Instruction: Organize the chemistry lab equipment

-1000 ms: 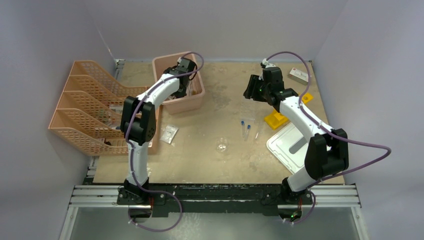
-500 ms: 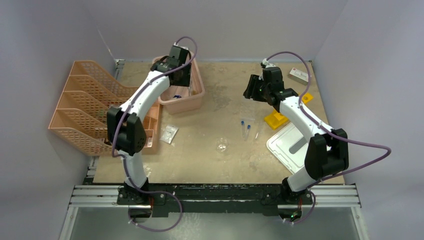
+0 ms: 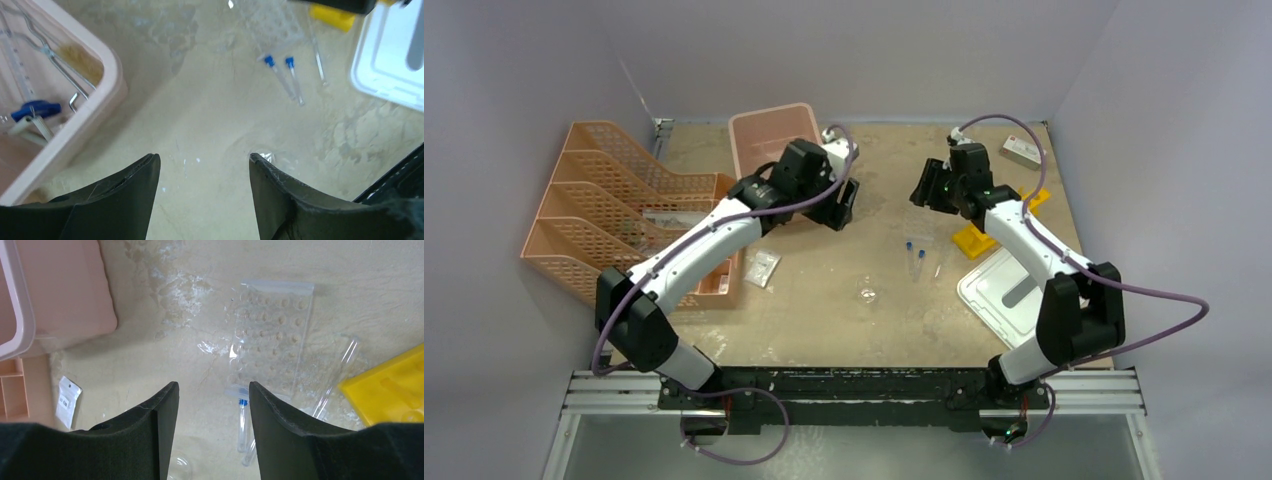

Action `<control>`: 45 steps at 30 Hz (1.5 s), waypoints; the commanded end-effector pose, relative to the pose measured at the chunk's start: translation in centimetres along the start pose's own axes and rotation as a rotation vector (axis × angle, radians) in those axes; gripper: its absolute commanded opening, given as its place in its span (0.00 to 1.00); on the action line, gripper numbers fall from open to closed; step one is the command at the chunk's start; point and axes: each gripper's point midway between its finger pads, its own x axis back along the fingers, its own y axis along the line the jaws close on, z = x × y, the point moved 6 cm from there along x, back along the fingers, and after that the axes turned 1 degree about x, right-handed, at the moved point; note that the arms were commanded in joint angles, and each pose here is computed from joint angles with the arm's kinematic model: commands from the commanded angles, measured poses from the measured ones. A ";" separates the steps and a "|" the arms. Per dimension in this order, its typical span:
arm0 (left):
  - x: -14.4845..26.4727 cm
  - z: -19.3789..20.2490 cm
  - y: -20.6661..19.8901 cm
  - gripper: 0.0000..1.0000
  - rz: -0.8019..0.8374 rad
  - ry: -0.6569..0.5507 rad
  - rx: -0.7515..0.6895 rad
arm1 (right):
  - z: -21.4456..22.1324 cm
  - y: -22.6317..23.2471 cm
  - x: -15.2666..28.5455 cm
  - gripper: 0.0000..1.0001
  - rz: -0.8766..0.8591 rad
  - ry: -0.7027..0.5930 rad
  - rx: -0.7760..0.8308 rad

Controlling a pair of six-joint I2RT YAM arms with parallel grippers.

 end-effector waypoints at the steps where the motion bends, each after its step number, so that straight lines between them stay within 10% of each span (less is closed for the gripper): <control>1: -0.8 2.8 -0.5 0.65 -0.085 0.070 -0.077 | -0.9 0.4 1.5 0.56 -0.023 -0.061 -0.030; 21: -3.3 15.6 5.2 0.79 -0.742 0.260 0.030 | 0.9 -1.5 3.0 0.56 0.112 -0.052 -0.132; 30: -3.1 18.1 7.0 0.93 -0.736 0.248 0.162 | 0.9 -1.6 3.9 0.57 0.111 -0.097 -0.163; 45: -2.8 18.4 10.8 0.70 -0.652 0.253 0.377 | 1.3 -1.3 2.4 0.56 0.090 -0.031 -0.136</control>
